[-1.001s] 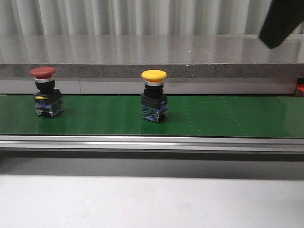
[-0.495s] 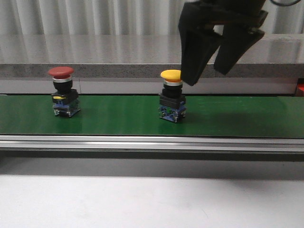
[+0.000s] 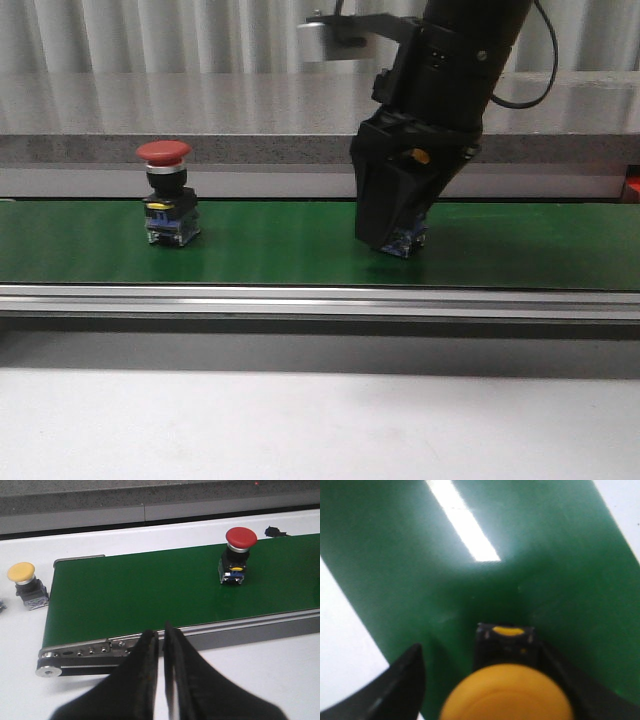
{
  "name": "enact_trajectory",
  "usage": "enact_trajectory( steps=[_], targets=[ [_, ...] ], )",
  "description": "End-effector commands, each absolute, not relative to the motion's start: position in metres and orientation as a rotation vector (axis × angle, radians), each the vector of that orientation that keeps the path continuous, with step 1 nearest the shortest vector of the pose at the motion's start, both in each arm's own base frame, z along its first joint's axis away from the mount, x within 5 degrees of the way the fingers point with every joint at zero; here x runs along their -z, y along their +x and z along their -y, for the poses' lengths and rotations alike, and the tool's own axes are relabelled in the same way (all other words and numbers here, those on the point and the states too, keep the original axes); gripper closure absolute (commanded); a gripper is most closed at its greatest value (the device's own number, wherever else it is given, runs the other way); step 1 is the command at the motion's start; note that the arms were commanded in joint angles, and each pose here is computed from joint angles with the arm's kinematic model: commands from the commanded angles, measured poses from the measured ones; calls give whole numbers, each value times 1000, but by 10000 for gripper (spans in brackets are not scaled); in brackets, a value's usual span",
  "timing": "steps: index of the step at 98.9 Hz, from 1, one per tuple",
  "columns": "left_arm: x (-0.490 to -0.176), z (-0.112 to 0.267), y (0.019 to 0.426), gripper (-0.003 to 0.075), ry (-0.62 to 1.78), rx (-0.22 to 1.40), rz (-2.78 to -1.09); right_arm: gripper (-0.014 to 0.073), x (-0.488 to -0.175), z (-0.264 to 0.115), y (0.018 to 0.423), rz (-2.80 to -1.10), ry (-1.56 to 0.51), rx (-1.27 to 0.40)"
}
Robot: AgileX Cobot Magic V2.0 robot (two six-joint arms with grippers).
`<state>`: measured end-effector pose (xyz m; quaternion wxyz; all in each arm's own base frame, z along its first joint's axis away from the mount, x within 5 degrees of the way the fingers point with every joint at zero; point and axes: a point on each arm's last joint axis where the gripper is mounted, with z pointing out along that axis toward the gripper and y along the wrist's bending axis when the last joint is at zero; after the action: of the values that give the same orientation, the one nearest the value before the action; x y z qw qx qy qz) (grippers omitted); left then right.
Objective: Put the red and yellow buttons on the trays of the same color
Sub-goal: 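Lower the right gripper onto the yellow button at the belt end and grasp, then carry the yellow button to the yellow tray and open the right gripper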
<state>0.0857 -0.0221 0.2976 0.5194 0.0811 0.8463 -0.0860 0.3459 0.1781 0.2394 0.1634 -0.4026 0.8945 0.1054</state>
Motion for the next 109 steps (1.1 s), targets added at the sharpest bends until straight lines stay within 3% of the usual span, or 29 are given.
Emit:
enact_trajectory(
  steps=[1,9,17,35,56,86,87,109],
  targets=[
    [-312,23,88,726,175,225,-1935,305,-266,-170,352,-2455,-1081,-295],
    [-312,23,88,726,175,225,-1935,448,-267,-165,354,-2459,-1062,-293],
    [-312,23,88,726,175,225,-1935,517,-272,-162,353,-2451,-1047,-291],
    [-312,23,88,726,175,225,-1935,516,-301,-150,349,-2416,-871,-300],
    [-312,23,88,726,175,225,-1935,516,-335,-105,346,-2420,-551,-239],
    [-312,23,88,726,175,225,-1935,516,-357,-24,336,-2481,-218,-73],
    [-312,23,88,726,175,225,-1935,516,-362,51,325,-2504,132,-4],
    [-312,23,88,726,175,225,-1935,516,-355,115,308,-2474,466,67]
  ],
)
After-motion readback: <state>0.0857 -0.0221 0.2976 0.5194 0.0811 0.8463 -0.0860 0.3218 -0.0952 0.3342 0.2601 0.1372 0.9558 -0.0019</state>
